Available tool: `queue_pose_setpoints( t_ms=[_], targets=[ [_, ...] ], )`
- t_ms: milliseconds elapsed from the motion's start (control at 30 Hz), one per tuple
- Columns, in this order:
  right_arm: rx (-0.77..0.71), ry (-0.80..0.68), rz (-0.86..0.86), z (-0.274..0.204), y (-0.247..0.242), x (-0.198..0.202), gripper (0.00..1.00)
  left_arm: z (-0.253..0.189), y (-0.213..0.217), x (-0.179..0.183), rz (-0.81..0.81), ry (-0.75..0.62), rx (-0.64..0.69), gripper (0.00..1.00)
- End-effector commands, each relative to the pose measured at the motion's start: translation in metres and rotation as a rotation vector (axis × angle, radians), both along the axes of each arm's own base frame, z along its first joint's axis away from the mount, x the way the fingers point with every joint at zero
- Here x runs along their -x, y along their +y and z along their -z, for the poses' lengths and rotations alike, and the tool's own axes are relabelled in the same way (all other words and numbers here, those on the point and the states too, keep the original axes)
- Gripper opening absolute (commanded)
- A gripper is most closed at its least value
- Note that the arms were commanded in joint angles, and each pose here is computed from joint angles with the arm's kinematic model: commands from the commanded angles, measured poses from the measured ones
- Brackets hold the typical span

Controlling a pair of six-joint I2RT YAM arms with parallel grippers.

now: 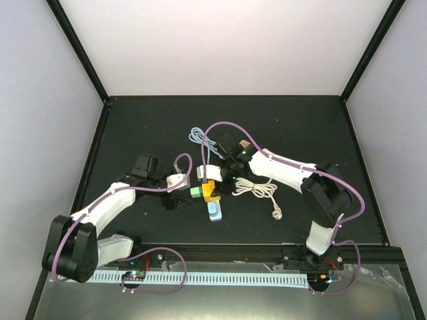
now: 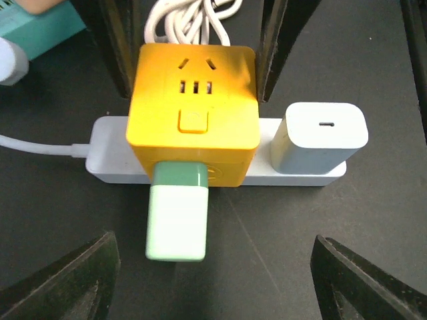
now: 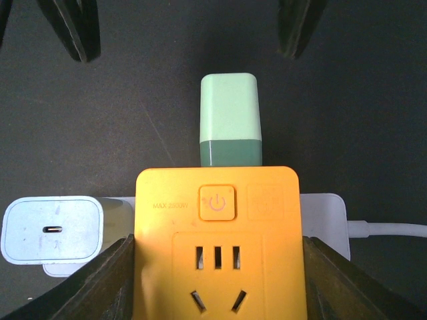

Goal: Pull the plug off the socket

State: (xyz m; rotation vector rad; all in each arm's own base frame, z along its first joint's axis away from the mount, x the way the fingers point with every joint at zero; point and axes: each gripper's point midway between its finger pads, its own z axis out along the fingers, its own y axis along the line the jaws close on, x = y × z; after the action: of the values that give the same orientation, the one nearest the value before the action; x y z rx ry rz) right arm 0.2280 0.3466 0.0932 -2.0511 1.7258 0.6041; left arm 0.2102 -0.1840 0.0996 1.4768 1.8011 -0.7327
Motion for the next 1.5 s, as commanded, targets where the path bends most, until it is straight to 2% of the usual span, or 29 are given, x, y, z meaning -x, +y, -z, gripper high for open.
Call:
queue_pose_setpoints(
  t_ms=[0,233,367,533,667,800,1200,1467],
  targets=[
    [-0.023,0.041,-0.014,0.011,0.012,0.009,0.16,0.007,-0.01,-0.003,0.041,-0.04,0.0,0.79],
    [-0.006,0.034,-0.016,0.016,0.008,0.01,0.14,0.02,-0.016,-0.009,0.021,-0.085,-0.046,0.67],
    [0.007,0.036,-0.013,0.02,0.005,0.01,0.11,0.019,-0.014,-0.016,-0.013,-0.102,-0.067,0.51],
    [0.016,0.03,-0.018,0.024,0.001,0.012,0.09,0.036,-0.002,-0.019,-0.042,-0.094,-0.163,0.35],
    [0.033,0.031,-0.016,0.028,-0.001,0.012,0.06,0.036,0.001,-0.017,-0.056,-0.101,-0.166,0.21],
    [0.055,0.026,-0.012,0.033,-0.005,0.011,0.02,0.038,0.006,-0.014,-0.071,-0.108,-0.187,0.11],
    [0.13,0.032,0.014,0.049,-0.02,0.011,0.01,0.024,0.006,-0.01,-0.053,-0.075,-0.184,0.07],
    [0.138,0.043,0.039,0.053,-0.022,0.007,0.01,0.028,0.02,-0.007,-0.025,-0.084,-0.295,0.05]
  ],
)
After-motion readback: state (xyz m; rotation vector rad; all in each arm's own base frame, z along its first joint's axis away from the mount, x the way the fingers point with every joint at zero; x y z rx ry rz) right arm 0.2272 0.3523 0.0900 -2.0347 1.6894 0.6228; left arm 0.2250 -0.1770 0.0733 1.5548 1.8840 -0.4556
